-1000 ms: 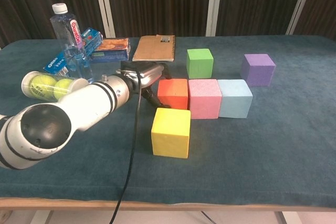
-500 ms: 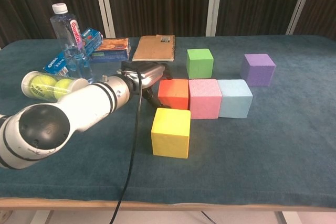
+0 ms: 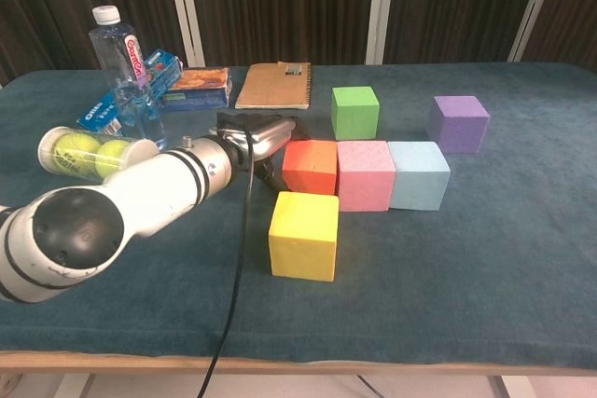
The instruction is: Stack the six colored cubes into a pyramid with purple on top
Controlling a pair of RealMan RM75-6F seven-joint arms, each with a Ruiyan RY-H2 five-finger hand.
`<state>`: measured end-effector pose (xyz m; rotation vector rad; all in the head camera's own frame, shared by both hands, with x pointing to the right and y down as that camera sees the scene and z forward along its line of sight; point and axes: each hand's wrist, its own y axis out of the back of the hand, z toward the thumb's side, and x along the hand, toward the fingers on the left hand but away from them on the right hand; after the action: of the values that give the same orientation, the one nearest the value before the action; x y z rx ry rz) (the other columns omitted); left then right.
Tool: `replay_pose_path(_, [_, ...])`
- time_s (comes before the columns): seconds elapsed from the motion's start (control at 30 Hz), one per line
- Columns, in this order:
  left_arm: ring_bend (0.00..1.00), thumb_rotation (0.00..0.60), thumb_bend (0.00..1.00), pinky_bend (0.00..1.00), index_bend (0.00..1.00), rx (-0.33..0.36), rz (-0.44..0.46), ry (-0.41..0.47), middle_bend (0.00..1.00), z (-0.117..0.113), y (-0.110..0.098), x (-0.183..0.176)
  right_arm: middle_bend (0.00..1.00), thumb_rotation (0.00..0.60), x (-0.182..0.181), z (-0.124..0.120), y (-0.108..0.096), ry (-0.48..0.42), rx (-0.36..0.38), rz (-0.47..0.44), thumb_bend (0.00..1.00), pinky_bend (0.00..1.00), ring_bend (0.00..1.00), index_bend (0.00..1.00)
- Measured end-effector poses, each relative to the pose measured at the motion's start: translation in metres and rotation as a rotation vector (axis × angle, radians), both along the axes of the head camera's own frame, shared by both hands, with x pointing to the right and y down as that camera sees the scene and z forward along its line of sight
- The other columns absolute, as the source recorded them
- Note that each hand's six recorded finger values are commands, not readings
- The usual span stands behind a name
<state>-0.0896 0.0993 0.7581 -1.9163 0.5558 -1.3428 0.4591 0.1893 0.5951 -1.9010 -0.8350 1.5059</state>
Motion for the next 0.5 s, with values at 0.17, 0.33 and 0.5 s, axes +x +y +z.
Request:
replay_pose_path(0.17, [0.0,0.448,0.15,0.09,0.21,0.0,0.001,0.006,0.05,0.0001,0.0006,0.0011,0.0,0.6,0.0004,-0.0002,0.0,0.0,0.0,0.001,0.19,0.0,0.0,0.0])
replay_pose_path(0.33, [0.0,0.422,0.14,0.09,0.2,0.006,0.001,0.01,0.05,-0.0019,-0.0014,0.0011,0.0,0.6,0.0008,-0.0002,0.0,0.002,0.0,0.002,0.19,0.0,0.0,0.0])
replay_pose_path(0.5, [0.0,0.408,0.14,0.09,0.19,0.012,0.0,0.015,0.05,-0.0057,-0.0032,-0.0001,0.0,0.6,0.0013,-0.0008,0.0001,0.003,0.003,0.003,0.19,0.0,0.0,0.0])
